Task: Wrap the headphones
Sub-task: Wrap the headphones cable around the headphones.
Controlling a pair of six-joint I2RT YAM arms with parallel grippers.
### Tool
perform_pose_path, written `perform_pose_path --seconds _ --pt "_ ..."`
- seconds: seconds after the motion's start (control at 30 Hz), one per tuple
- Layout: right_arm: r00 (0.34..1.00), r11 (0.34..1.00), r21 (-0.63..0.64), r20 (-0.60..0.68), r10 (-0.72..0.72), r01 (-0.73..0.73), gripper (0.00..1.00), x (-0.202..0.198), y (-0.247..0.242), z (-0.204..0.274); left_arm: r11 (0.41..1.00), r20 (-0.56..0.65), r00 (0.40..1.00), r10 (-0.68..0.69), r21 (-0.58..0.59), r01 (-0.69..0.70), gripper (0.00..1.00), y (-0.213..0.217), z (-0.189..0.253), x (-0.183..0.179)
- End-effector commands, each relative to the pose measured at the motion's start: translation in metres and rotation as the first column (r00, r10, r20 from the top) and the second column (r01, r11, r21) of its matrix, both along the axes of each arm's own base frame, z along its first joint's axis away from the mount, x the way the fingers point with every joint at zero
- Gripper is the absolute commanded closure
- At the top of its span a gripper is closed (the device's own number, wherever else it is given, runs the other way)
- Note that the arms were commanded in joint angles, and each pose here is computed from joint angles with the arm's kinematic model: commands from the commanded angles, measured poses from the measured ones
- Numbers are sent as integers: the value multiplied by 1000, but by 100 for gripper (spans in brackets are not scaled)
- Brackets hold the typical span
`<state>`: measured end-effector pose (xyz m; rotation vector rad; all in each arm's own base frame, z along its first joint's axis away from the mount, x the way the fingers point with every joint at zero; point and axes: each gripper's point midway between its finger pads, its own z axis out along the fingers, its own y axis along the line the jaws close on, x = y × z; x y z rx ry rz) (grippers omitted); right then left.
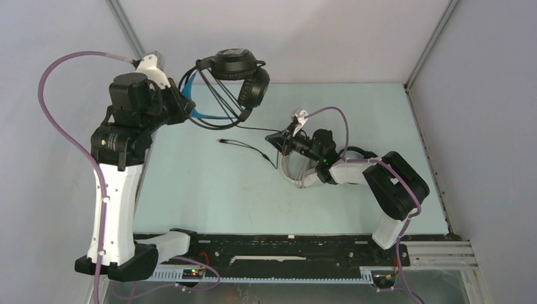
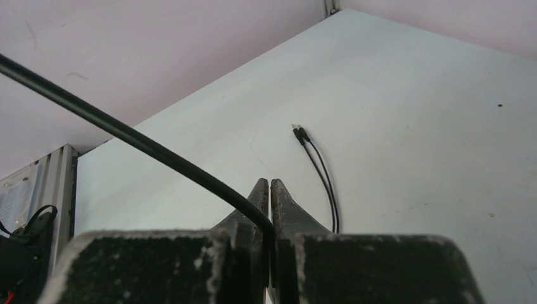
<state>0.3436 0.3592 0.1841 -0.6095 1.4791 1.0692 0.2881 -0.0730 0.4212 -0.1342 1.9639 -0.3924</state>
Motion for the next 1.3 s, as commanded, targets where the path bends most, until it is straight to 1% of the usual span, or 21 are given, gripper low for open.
perform_pose_path --seconds 0.0,0.1,0.2,0.3,0.4,0.43,0.5,0.57,0.63,0.73,0.8,0.83,0.87,0.93,1.0,1.03,1.07,1.13,1.23,1.27 --pt "993 996 4 -76 -89 89 100 30 -20 -6 997 162 984 -75 2 76 100 -7 48 -9" --pt "987 993 -6 -109 -121 121 100 41 -27 -7 995 144 985 -99 30 96 100 -8 42 -10" --pt "983 993 -23 -141 -121 119 100 47 -29 -5 976 152 965 -216 54 210 100 -24 37 -12" --pt "983 997 -28 -168 -72 68 100 48 -26 10 936 151 923 -353 64 347 100 -44 29 -17" --pt "986 999 -52 -166 -16 7 100 40 -22 21 907 168 891 -422 79 414 100 -54 24 -19" --pt "987 998 -61 -163 5 -15 100 38 -21 26 891 181 873 -454 80 447 100 -59 23 -20" --pt "984 996 -73 -176 36 -49 100 34 -22 36 842 198 819 -539 83 534 100 -72 16 -26" --pt "977 995 -76 -205 50 -67 100 32 -27 44 799 200 775 -600 98 593 100 -81 4 -29" --pt "970 992 -77 -232 79 -99 100 27 -33 54 779 186 757 -626 138 611 100 -82 -12 -29" --pt "953 985 -105 -284 103 -138 100 22 -44 63 770 142 760 -634 200 605 100 -78 -34 -23" --pt "946 980 -111 -301 123 -163 100 21 -50 78 750 123 747 -653 239 616 100 -78 -45 -22" --pt "936 976 -113 -321 142 -186 100 16 -52 80 732 119 732 -671 266 628 100 -79 -49 -22" --pt "937 971 -115 -308 163 -207 100 13 -53 90 708 114 713 -691 302 638 100 -79 -54 -23" --pt "922 958 -127 -329 206 -259 100 -2 -55 98 638 98 659 -746 389 664 100 -83 -64 -25" --pt "907 946 -119 -343 245 -301 100 -16 -57 109 507 56 561 -826 506 698 100 -91 -79 -34" --pt "902 941 -111 -341 266 -319 100 -23 -57 118 436 33 516 -856 582 686 100 -91 -83 -34" --pt "895 936 -104 -344 284 -337 100 -30 -58 126 410 20 509 -861 618 670 100 -89 -86 -31" --pt "878 922 -109 -364 311 -372 100 -42 -59 134 388 6 508 -861 655 648 100 -87 -87 -24" --pt "861 903 -156 -401 313 -401 100 -56 -60 137 373 -30 524 -851 669 644 100 -84 -90 -14" --pt "854 900 -158 -415 313 -407 100 -58 -60 140 342 -63 512 -856 673 655 100 -83 -95 -15"
